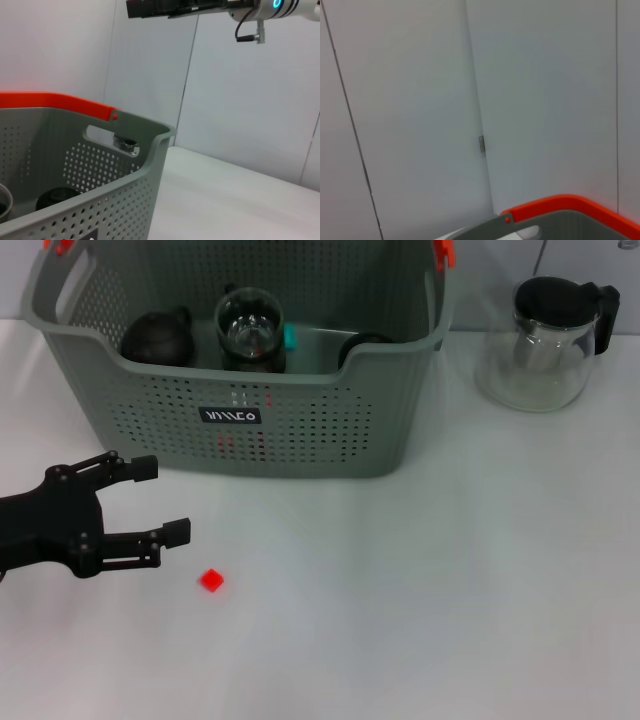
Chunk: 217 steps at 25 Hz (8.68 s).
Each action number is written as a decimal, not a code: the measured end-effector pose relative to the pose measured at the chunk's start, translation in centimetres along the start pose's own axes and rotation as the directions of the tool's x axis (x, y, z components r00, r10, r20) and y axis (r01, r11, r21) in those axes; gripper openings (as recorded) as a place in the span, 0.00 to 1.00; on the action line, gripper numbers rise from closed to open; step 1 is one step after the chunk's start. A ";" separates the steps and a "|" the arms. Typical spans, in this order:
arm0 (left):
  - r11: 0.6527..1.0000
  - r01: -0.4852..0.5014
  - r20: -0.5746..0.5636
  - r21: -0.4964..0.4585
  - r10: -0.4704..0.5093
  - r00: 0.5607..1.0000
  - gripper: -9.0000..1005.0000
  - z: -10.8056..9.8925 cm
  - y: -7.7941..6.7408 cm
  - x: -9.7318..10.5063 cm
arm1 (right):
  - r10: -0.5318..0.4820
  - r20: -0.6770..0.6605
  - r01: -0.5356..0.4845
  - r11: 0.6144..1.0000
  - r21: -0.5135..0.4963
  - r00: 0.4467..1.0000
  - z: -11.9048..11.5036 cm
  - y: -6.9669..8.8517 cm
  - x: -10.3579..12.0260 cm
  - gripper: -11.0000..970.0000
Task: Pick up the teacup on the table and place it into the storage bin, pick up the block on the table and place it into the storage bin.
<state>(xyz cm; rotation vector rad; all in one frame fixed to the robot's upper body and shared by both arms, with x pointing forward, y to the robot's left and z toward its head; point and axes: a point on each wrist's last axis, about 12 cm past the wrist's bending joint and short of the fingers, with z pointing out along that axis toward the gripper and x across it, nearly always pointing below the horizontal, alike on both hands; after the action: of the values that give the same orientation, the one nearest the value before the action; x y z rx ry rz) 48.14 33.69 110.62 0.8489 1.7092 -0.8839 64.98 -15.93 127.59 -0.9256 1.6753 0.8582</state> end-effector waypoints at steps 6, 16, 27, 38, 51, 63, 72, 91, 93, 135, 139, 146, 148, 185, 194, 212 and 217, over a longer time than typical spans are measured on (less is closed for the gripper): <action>1.000 -0.002 0.003 0.012 0.002 1.000 0.94 0.1 0.0 -0.3 | -0.023 0.078 0.029 0.997 -0.078 0.997 -1.2 0.6 0.5 0.79; 0.986 -0.109 -0.105 0.128 0.123 0.987 0.94 2.0 -0.1 -1.0 | -0.106 -0.034 0.087 0.928 -0.363 0.994 -4.9 4.3 8.1 0.95; 0.959 -0.245 -0.425 0.142 0.282 0.860 0.94 7.4 2.2 -2.9 | 0.086 -0.172 -0.140 0.933 -0.330 0.981 -4.9 4.4 16.8 0.97; 0.926 -0.306 -0.650 0.222 0.374 0.661 0.94 9.7 1.1 -5.8 | 0.141 -0.192 -0.195 0.933 -0.301 0.971 -4.9 4.3 17.9 0.96; 0.824 -0.424 -0.734 0.375 0.543 0.408 0.85 14.3 -0.5 -6.4 | 0.151 -0.195 -0.202 0.940 -0.275 0.969 -4.5 4.0 18.0 0.97; 0.671 -0.479 -0.685 0.565 0.706 0.181 0.79 16.7 -1.6 -7.0 | 0.214 -0.199 -0.261 0.933 -0.248 0.956 -4.0 4.0 18.8 0.96; 0.635 -0.447 -0.654 0.630 0.744 0.136 0.74 18.1 -1.7 -7.0 | 0.229 -0.201 -0.273 0.933 -0.235 0.953 -3.8 3.9 19.1 0.96; 0.568 -0.401 -0.606 0.719 0.795 0.039 0.48 19.5 -0.8 -6.6 | 0.262 -0.209 -0.307 0.925 -0.222 0.942 -3.2 4.0 19.7 0.96; 0.566 -0.394 -0.603 0.724 0.797 0.037 0.48 19.7 -0.8 -6.6 | 0.263 -0.209 -0.308 0.925 -0.222 0.942 -3.2 4.0 19.7 0.96; 0.570 -0.369 -0.602 0.734 0.798 0.034 0.30 20.5 -0.4 -6.0 | 0.263 -0.208 -0.302 0.935 -0.187 0.942 -3.2 3.6 20.0 0.96; 0.572 -0.373 -0.603 0.730 0.796 0.040 0.26 20.6 -0.5 -6.2 | 0.263 -0.207 -0.302 0.935 -0.187 0.942 -3.2 3.6 20.0 0.96; 0.574 -0.370 -0.606 0.731 0.794 0.035 0.19 20.6 -0.5 -6.2 | 0.257 -0.206 -0.295 0.937 -0.188 0.944 -3.2 3.6 20.0 0.96; 0.574 -0.368 -0.606 0.732 0.795 0.034 0.17 20.6 -0.5 -6.2 | 0.256 -0.206 -0.295 0.937 -0.188 0.944 -3.2 3.6 20.0 0.96; 0.601 -0.364 -0.638 0.711 0.770 0.025 0.36 20.6 -0.4 -6.5 | 0.252 -0.205 -0.290 0.939 -0.185 0.946 -3.2 3.4 19.9 0.97; 0.600 -0.368 -0.638 0.710 0.770 0.026 0.34 20.8 -0.3 -6.2 | 0.253 -0.203 -0.290 0.939 -0.184 0.946 -3.3 3.4 20.0 0.97; 0.600 -0.370 -0.638 0.709 0.770 0.026 0.23 20.9 -0.2 -6.2 | 0.251 -0.201 -0.286 0.943 -0.171 0.947 -3.2 3.2 19.9 0.96; 0.603 -0.364 -0.639 0.710 0.769 0.029 0.20 21.0 -0.3 -6.3 | 0.250 -0.201 -0.285 0.943 -0.170 0.947 -3.3 3.2 19.9 0.96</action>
<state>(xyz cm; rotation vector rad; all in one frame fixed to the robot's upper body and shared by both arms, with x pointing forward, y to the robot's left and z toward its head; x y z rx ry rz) 58.88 14.61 111.66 2.5445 1.7308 0.0630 56.60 -20.83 109.60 -0.9414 1.9269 1.1723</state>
